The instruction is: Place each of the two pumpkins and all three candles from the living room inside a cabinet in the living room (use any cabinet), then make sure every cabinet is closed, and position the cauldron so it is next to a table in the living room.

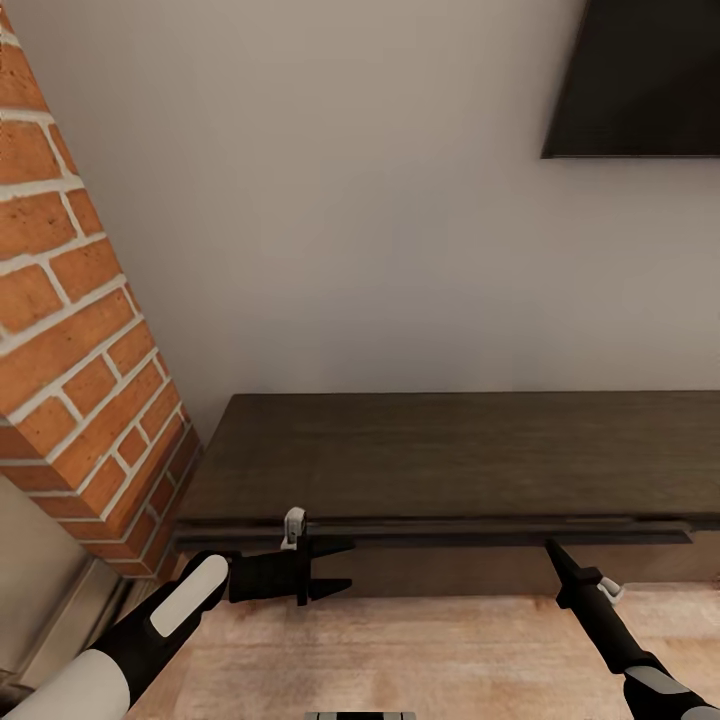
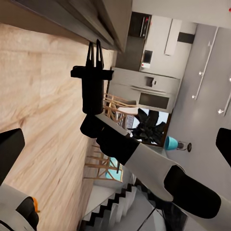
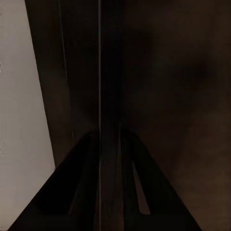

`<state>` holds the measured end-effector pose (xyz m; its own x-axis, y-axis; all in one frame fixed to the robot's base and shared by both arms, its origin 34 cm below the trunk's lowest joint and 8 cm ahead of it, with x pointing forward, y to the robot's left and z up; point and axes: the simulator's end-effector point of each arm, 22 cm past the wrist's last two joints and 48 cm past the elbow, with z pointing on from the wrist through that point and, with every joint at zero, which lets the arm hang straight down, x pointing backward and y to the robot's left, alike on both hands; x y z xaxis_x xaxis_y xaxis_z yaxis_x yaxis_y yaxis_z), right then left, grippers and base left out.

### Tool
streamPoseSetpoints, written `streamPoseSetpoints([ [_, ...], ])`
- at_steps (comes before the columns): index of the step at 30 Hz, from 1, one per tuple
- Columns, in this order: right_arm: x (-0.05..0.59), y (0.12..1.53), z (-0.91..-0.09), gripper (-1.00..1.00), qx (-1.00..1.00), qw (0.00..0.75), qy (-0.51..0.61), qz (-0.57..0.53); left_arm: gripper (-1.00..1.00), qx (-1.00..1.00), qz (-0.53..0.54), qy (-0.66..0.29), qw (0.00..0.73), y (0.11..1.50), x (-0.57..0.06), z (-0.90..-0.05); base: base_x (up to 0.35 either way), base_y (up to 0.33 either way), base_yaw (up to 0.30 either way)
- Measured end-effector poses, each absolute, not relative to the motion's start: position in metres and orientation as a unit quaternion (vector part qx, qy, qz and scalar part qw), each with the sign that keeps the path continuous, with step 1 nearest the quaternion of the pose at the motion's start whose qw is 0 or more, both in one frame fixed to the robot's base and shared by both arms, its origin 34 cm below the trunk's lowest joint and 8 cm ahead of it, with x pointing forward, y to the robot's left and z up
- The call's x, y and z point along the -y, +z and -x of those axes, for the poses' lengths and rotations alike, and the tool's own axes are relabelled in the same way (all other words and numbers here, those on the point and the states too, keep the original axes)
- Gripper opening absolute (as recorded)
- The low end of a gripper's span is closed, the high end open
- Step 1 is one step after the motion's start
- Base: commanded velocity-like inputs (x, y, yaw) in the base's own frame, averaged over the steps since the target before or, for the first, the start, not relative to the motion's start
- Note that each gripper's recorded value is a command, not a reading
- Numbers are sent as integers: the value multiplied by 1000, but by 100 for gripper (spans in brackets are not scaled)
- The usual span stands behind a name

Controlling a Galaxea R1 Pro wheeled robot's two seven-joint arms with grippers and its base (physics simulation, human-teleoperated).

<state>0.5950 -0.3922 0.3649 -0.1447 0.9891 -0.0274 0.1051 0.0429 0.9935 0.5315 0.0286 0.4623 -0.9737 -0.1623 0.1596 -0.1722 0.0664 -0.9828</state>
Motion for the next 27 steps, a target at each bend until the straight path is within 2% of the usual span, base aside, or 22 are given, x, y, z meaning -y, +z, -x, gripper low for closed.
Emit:
streamPoseSetpoints([
  [27, 397, 365, -595, -100, -567, 449, 494, -483, 100, 730, -114, 674, 4, 463, -28, -531, -57, 7, 0],
])
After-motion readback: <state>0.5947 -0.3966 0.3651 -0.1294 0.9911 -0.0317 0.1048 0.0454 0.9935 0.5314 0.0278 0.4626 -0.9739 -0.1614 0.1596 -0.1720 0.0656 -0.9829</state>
